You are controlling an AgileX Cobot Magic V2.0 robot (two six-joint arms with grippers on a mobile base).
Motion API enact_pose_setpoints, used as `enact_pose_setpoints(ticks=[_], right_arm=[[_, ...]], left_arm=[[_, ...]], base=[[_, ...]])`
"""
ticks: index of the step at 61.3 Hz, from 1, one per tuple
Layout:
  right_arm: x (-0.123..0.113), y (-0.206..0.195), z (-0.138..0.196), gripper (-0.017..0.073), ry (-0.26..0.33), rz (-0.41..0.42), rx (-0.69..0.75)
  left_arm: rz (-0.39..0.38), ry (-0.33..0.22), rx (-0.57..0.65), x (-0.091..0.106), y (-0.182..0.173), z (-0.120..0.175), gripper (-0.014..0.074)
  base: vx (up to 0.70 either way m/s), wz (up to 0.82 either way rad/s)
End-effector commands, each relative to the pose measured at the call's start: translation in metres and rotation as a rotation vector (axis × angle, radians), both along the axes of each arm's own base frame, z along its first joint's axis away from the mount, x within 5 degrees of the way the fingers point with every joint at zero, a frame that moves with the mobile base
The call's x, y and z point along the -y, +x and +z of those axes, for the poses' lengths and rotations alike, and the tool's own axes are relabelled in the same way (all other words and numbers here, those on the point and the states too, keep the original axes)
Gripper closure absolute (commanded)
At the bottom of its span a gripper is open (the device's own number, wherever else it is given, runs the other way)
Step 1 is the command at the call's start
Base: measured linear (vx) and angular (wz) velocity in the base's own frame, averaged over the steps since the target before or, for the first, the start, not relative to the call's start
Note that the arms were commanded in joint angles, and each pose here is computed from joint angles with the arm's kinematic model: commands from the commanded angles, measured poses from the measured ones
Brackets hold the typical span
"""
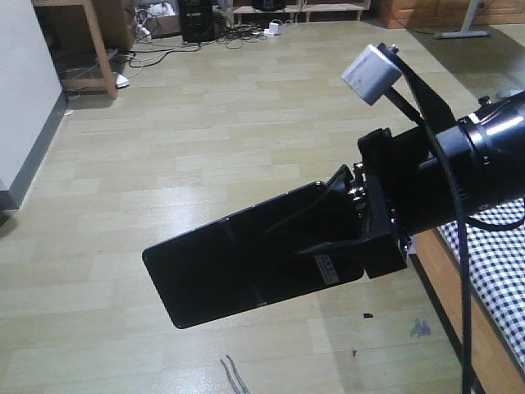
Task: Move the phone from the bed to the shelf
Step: 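Drive the base away from the bed holding the phone in the right gripper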
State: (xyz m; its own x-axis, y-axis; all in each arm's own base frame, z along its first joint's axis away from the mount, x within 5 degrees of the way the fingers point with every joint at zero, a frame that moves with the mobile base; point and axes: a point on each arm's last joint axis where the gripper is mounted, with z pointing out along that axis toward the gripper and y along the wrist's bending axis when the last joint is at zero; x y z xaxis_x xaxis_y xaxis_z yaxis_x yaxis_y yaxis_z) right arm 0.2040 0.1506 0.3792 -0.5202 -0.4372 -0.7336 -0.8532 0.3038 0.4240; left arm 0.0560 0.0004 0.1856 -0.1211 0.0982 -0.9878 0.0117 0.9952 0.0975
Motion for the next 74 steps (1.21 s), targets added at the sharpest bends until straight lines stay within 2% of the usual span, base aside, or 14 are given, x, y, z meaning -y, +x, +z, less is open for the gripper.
enact_pose_setpoints(ticks=[1,39,74], right_arm=[[0.0000,-0.0129,0.0189,0.0560,0.078,0.046,0.007],[0.0000,-0.0130,0.0190,0.0560,0.079,0.046,0.006],[0.0000,-0.0130,0.0190,0.0560,0.079,0.046,0.007]], left_arm=[[-0.006,-0.009,0.108,0.0005,-0.0012,0.0158,0.0593],[-0.006,-0.009,0.108,0.0005,-0.0012,0.0158,0.0593],[-0.006,-0.009,0.108,0.0005,-0.0012,0.0158,0.0593]], base=[[-0.04,0.15],[0.06,0.09],[0.21,0.03]])
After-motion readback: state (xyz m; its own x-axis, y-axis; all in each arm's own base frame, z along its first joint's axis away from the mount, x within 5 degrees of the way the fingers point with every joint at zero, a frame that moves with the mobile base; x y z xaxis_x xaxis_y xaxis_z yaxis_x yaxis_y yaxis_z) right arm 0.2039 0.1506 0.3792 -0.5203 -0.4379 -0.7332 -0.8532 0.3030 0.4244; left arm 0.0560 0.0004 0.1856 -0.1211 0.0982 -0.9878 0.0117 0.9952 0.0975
